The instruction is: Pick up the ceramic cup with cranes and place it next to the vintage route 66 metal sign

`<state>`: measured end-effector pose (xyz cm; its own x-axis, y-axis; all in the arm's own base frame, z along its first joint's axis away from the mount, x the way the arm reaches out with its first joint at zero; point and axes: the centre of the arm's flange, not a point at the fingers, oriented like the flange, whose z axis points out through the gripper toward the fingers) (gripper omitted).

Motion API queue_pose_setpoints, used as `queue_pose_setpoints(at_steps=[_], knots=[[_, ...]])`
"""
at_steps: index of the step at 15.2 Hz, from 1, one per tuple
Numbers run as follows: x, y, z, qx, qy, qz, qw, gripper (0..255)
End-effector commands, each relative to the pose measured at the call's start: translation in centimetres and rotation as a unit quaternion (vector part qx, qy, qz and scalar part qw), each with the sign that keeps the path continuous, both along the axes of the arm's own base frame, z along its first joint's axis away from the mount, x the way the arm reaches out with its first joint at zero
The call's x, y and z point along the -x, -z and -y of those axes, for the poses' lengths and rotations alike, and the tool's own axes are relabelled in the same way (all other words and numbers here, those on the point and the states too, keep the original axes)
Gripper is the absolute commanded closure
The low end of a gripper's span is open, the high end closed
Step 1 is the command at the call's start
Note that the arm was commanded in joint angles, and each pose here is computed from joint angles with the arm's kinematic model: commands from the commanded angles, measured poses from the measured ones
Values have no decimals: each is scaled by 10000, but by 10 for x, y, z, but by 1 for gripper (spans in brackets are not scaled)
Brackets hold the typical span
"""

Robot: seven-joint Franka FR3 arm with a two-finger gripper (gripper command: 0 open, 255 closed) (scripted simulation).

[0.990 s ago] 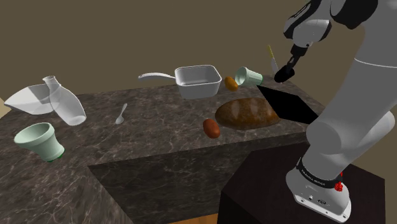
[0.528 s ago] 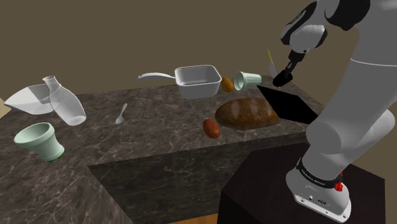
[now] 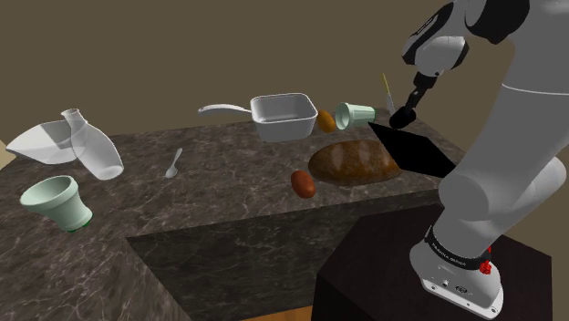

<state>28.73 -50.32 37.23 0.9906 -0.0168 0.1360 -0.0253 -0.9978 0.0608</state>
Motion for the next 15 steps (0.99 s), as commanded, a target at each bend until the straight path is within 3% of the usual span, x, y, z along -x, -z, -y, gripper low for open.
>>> queue_pose_setpoints(at_steps=[1, 4, 8, 15], knots=[[0, 0, 0, -1, -1, -1, 10000, 0], [0, 0, 0, -1, -1, -1, 10000, 0], [7, -49, -3, -1, -1, -1, 10000, 0], [7, -49, -3, -1, -1, -1, 10000, 0]])
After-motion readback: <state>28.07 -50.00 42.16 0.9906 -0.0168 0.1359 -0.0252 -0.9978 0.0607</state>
